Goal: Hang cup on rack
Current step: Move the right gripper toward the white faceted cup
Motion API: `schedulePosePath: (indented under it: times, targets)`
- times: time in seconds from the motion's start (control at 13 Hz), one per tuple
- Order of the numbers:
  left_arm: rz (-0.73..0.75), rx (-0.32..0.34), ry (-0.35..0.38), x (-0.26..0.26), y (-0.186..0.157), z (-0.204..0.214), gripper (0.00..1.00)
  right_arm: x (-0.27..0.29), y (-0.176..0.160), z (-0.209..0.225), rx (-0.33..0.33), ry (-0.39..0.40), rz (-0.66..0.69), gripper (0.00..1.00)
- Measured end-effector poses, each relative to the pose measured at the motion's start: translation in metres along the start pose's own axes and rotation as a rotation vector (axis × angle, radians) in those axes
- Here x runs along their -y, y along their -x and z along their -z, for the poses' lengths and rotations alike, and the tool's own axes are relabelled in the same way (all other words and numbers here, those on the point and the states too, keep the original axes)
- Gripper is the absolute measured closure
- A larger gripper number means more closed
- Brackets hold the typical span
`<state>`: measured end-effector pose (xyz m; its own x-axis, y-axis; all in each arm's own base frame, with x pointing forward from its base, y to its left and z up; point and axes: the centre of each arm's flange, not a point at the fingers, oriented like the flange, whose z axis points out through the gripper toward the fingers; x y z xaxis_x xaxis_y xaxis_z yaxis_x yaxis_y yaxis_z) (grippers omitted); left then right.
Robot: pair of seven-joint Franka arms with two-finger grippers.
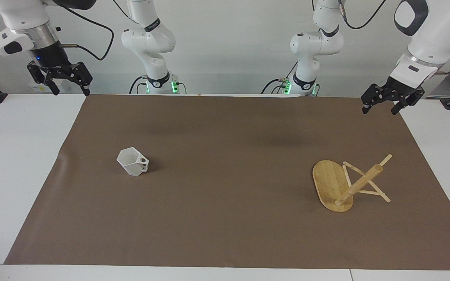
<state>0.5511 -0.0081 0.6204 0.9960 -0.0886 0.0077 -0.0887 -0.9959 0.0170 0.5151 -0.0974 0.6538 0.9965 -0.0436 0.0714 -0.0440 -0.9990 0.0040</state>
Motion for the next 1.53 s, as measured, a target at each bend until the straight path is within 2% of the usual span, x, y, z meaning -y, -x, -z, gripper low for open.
schedulePosePath:
  times: [0.38, 0.92, 1.53]
  targets:
    - [0.0, 0.0, 0.0, 0.0, 0.0, 0.0, 0.0, 0.003, 0.003, -0.003, 0.028, -0.003, -0.048, 0.0]
    - [0.0, 0.0, 0.0, 0.0, 0.0, 0.0, 0.0, 0.021, 0.006, -0.017, 0.047, -0.013, -0.018, 0.0]
    - [0.0, 0.0, 0.0, 0.0, 0.0, 0.0, 0.0, 0.045, -0.02, -0.073, -0.075, -0.006, -0.033, 0.0]
